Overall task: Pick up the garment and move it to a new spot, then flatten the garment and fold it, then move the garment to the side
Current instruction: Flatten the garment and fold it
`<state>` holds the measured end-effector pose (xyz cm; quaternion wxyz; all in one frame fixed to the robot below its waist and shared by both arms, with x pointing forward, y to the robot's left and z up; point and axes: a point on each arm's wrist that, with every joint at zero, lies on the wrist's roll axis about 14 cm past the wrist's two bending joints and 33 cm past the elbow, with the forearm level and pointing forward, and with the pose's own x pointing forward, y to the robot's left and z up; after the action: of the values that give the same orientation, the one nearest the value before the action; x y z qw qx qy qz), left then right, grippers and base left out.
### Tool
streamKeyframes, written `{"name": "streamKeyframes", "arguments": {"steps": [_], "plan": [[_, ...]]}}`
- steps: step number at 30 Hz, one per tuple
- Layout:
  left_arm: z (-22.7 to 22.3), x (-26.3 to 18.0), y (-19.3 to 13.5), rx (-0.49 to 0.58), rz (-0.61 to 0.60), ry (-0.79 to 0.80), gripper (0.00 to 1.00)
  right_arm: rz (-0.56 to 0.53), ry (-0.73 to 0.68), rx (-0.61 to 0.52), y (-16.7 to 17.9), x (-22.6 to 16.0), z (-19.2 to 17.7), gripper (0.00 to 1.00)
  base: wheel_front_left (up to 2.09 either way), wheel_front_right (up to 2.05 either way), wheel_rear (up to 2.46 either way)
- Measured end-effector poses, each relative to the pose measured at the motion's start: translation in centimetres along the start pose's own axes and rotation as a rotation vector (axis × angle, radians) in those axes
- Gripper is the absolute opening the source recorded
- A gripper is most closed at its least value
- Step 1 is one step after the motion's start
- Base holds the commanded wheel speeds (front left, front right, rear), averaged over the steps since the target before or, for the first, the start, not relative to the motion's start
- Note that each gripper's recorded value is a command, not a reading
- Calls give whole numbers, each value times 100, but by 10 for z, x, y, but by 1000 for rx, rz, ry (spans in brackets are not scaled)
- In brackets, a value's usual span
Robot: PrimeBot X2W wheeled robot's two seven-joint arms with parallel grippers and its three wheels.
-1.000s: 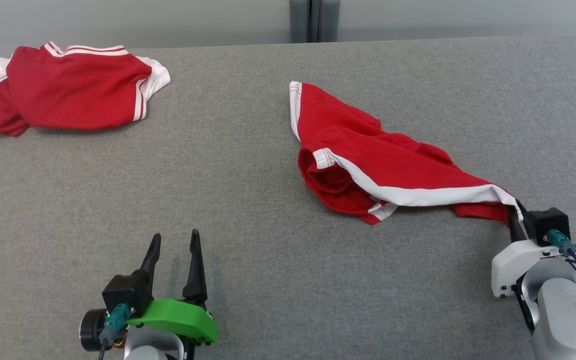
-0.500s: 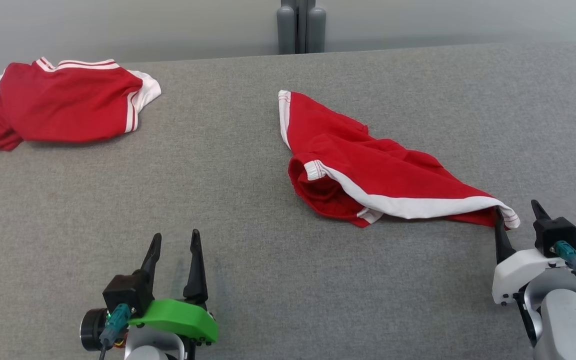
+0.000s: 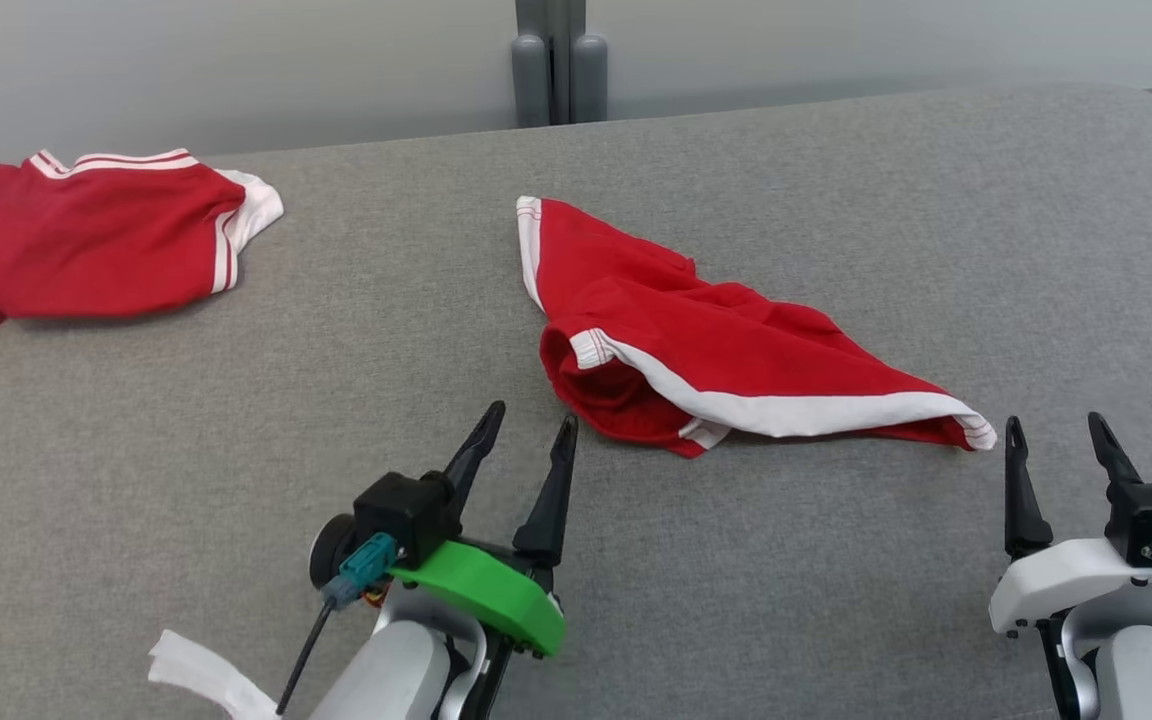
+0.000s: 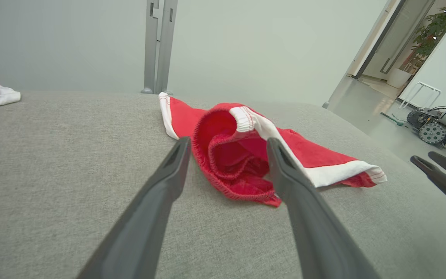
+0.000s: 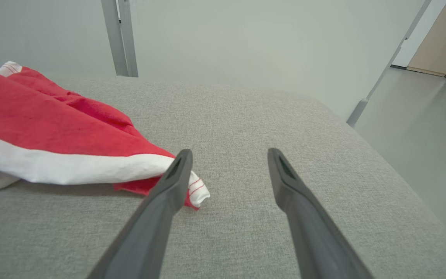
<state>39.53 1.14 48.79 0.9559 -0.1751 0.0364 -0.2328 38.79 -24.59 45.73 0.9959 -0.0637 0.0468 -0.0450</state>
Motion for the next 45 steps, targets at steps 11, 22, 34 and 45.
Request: {"name": "streamKeyframes", "arguments": {"steps": [11,22,34,45], "plan": [[-15,39,-8,-35,-14,75,100,-86,-52,21,-25,-21,15,100,0,0,0],[-16,60,-30,-77,-85,97,0,-118,-47,33,-35,-27,12,100,0,0,0],[-10,30,-19,-123,-69,56,0,-74,-56,56,-19,-19,14,100,0,0,0],[-62,-27,36,-148,106,267,0,-13,-45,76,2,-15,10,100,0,0,0]]}}
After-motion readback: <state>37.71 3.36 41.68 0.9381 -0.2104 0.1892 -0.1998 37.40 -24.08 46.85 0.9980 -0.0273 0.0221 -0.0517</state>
